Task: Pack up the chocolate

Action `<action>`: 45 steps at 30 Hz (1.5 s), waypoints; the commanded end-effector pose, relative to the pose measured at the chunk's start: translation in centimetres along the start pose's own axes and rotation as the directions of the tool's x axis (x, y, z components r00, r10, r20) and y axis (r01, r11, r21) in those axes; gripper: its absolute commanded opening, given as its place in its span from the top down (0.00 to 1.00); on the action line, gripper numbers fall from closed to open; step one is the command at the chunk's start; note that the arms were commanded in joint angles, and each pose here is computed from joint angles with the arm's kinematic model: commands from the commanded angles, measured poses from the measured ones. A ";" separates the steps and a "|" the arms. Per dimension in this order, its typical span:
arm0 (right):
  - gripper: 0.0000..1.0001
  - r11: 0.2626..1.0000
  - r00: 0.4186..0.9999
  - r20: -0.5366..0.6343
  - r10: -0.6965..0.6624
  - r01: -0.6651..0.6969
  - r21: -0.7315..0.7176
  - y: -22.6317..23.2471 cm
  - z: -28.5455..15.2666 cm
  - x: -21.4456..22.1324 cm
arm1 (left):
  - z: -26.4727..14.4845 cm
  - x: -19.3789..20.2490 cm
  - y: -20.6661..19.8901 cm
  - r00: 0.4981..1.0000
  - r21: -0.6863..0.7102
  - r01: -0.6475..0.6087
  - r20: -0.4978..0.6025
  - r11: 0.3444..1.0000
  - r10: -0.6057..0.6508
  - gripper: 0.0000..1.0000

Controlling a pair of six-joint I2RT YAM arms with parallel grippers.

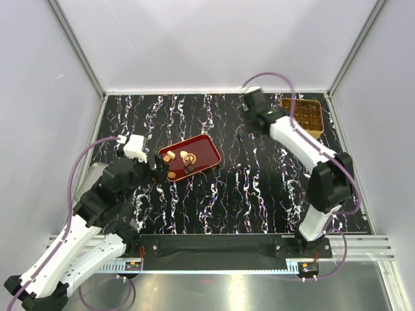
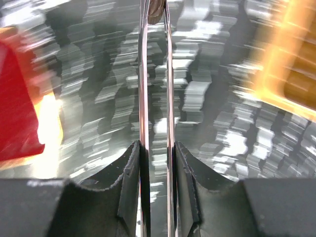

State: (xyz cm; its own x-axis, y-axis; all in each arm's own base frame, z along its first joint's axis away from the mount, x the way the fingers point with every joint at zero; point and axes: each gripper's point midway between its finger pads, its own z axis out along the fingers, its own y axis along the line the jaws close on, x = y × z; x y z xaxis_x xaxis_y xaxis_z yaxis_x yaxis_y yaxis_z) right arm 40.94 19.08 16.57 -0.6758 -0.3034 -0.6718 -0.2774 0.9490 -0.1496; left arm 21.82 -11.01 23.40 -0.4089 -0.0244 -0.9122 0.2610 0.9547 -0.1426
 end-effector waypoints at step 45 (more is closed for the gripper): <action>0.52 0.804 0.867 0.033 0.498 -0.476 0.356 -24.6 5.9 -2.6 | 0.3 -1.0 0.0 0.999 -0.006 0.003 0.034 1.000 -0.002 0.01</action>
State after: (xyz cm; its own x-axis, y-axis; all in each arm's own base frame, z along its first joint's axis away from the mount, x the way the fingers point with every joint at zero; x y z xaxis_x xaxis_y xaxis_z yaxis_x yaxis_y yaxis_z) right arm 53.11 -3.23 14.56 -0.7486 0.1927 -0.6344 0.3373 0.9345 -0.1141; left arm 21.91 -11.07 23.19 -0.4160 -0.0191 -0.9092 0.2601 0.9555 -0.1390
